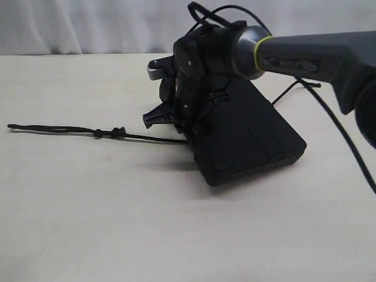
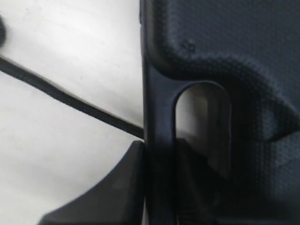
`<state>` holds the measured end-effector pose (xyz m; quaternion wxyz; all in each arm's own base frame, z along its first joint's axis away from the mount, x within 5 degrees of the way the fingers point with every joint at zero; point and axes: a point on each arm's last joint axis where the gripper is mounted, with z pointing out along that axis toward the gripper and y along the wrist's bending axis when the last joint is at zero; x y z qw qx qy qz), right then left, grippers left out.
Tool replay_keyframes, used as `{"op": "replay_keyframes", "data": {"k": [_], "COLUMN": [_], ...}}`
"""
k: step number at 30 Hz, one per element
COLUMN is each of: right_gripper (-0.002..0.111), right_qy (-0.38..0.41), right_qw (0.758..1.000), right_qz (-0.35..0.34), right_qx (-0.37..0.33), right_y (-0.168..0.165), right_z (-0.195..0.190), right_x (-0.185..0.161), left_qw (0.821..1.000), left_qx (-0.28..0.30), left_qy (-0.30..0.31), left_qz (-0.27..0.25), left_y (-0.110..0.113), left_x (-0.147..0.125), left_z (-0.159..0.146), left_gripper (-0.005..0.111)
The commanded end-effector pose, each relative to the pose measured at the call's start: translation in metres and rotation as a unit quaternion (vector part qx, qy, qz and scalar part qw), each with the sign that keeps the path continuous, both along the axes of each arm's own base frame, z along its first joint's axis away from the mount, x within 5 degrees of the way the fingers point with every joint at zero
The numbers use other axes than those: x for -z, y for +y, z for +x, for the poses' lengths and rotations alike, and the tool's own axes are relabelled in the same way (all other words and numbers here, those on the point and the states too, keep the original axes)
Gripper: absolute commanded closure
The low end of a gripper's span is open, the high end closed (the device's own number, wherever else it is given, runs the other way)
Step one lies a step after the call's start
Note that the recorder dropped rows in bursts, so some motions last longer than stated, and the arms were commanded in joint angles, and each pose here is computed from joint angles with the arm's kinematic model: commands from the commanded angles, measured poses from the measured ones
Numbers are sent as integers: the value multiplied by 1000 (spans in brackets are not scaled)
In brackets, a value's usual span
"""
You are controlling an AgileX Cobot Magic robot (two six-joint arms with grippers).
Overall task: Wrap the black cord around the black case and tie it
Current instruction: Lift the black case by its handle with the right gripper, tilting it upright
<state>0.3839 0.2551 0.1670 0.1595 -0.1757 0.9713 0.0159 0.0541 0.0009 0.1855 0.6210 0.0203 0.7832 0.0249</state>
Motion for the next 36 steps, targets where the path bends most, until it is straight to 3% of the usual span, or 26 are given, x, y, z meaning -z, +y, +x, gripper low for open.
{"op": "replay_keyframes", "data": {"k": [1,7,17,22,29,36], "right_gripper": [104,104,104,104,104,104], "right_qy": [3,41,49,84,56,48], "right_qw": [1000,998,997,984,961,946], "right_qz": [-14,-13,54,151,265,322], "right_qx": [-15,-41,-23,-45,-52,-5], "right_y": [-9,-19,-49,-70,-107,-157], "right_z": [-11,-23,-12,-1,20,43], "right_x": [-38,-59,-93,-113,-136,-126], "left_qw": [1000,1000,1000,1000,1000,1000], "left_qx": [0,0,0,0,0,0], "left_qy": [-5,-5,-5,-5,-5,-5], "left_qz": [-1,-1,-1,-1,-1,-1], "left_y": [0,0,0,0,0,0], "left_x": [0,0,0,0,0,0], "left_z": [0,0,0,0,0,0], "left_gripper": [107,107,107,107,107,107]}}
